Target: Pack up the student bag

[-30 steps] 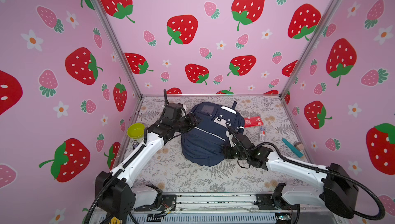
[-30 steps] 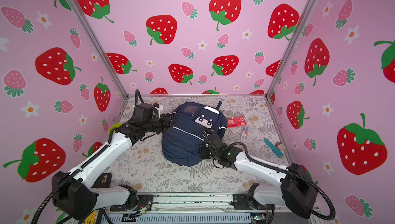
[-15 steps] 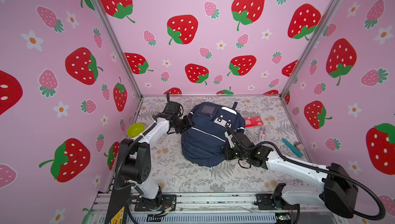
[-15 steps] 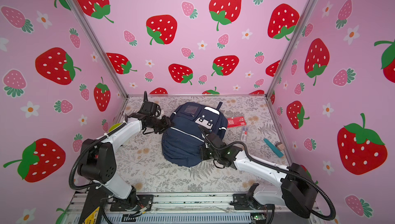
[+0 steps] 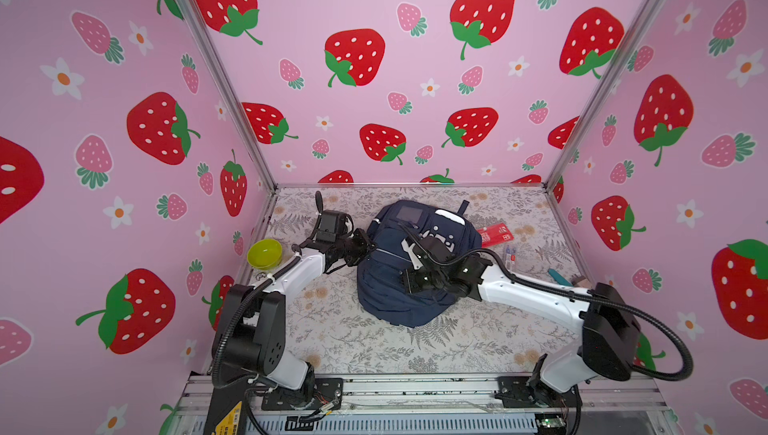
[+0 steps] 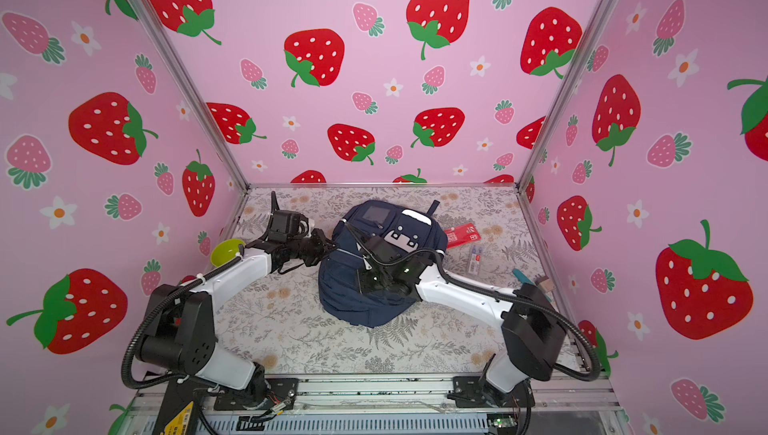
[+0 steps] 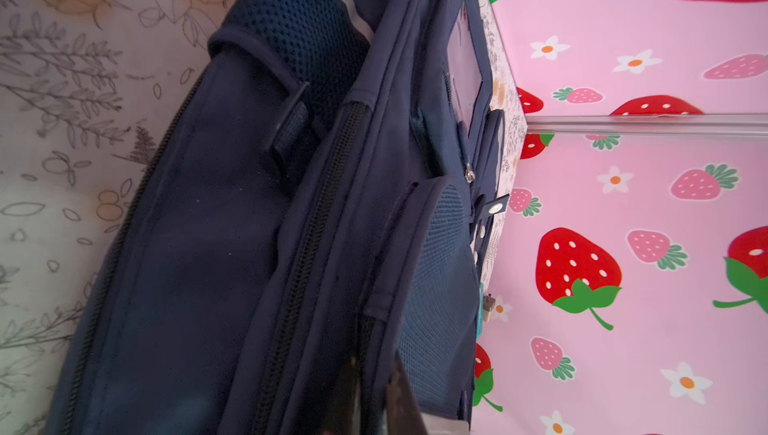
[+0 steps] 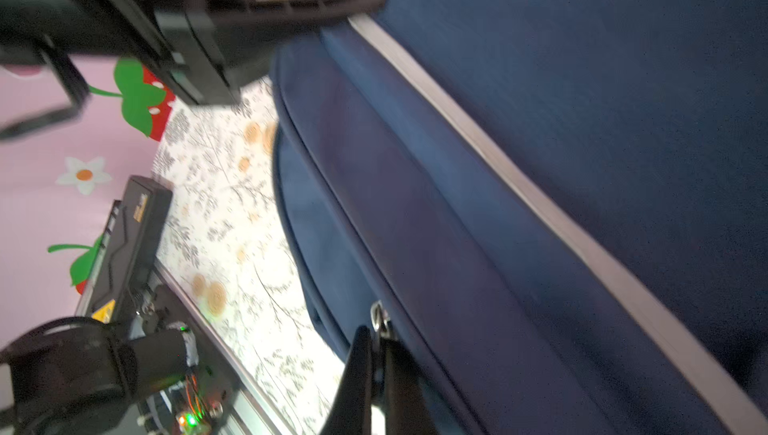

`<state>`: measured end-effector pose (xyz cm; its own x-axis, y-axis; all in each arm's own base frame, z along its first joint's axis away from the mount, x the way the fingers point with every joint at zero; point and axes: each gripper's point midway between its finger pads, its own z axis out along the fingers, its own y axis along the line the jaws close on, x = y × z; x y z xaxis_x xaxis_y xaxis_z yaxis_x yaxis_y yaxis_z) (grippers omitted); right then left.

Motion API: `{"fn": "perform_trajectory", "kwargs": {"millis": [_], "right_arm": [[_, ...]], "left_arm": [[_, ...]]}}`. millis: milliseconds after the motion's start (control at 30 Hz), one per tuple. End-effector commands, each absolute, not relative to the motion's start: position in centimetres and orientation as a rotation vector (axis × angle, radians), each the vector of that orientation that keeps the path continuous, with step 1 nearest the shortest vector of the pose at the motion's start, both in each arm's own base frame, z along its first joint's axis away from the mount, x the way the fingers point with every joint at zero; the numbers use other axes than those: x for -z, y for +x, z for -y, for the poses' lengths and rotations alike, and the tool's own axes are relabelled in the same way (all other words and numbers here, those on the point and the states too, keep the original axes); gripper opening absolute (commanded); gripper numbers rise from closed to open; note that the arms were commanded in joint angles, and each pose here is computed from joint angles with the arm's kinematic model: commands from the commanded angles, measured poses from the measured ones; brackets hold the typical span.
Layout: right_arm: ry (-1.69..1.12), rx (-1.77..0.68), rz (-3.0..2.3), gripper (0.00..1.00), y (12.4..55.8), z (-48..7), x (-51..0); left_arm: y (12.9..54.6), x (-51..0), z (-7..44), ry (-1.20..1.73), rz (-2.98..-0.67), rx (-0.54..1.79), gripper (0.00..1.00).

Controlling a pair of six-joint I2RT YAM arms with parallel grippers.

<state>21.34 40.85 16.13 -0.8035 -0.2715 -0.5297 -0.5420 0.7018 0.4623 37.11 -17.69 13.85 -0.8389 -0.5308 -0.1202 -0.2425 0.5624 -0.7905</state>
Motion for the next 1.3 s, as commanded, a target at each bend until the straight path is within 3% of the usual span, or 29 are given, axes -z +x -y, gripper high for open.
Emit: {"fn": "perform_trajectory", "kwargs": {"millis": [0, 133, 267, 400, 467, 533, 633, 833, 933, 1033, 1167, 1267], "right_arm": [[-0.728, -0.967, -2.446, 0.00, 22.0, -45.8, -17.5], [-0.779, -0.866, -2.496, 0.00, 25.0, -47.3, -16.1], [-0.720, -0.808, -2.497, 0.00, 27.4, -43.5, -16.4], [-0.786, -0.859, -2.443, 0.00, 26.2, -40.1, -18.0], [-0.847, -0.866, -2.417, 0.00, 24.7, -38.8, -18.3], [-0.875, -0.878, -2.420, 0.00, 23.4, -37.7, -18.0], [-0.872, -0.897, -2.438, 0.00, 22.4, -36.9, -17.3], [-0.816, -0.916, -2.438, 0.00, 22.2, -36.8, -17.2], [-0.799, -0.916, -2.429, 0.00, 22.3, -37.0, -17.4], [-0.785, -0.897, -2.439, 0.00, 22.2, -37.0, -17.2], [-0.747, -0.840, -2.458, 0.00, 22.4, -36.8, -16.8], [-0.696, -0.796, -2.474, 0.00, 22.7, -36.6, -16.6]], "left_arm": [[37.2, -16.9, 18.7, -0.657, -2.325, 1.289, 0.00], [35.0, -16.9, 19.4, -0.668, -2.308, 1.299, 0.00], [32.0, -16.1, 18.5, -0.694, -2.318, 1.225, 0.00], [29.9, -14.3, 18.2, -0.736, -2.336, 1.256, 0.01], [29.7, -14.3, 18.5, -0.726, -2.352, 1.281, 0.30], [30.1, -14.7, 18.7, -0.696, -2.368, 1.265, 0.48], [31.5, -16.2, 19.4, -0.639, -2.366, 1.267, 0.56], [33.7, -17.0, 21.1, -0.631, -2.332, 1.373, 0.57], [34.0, -15.9, 21.5, -0.675, -2.337, 1.407, 0.57], [34.6, -15.4, 22.0, -0.698, -2.321, 1.456, 0.48], [35.7, -16.4, 23.4, -0.694, -2.264, 1.570, 0.26], [36.2, -17.2, 24.3, -0.691, -2.215, 1.657, 0.00]]}}
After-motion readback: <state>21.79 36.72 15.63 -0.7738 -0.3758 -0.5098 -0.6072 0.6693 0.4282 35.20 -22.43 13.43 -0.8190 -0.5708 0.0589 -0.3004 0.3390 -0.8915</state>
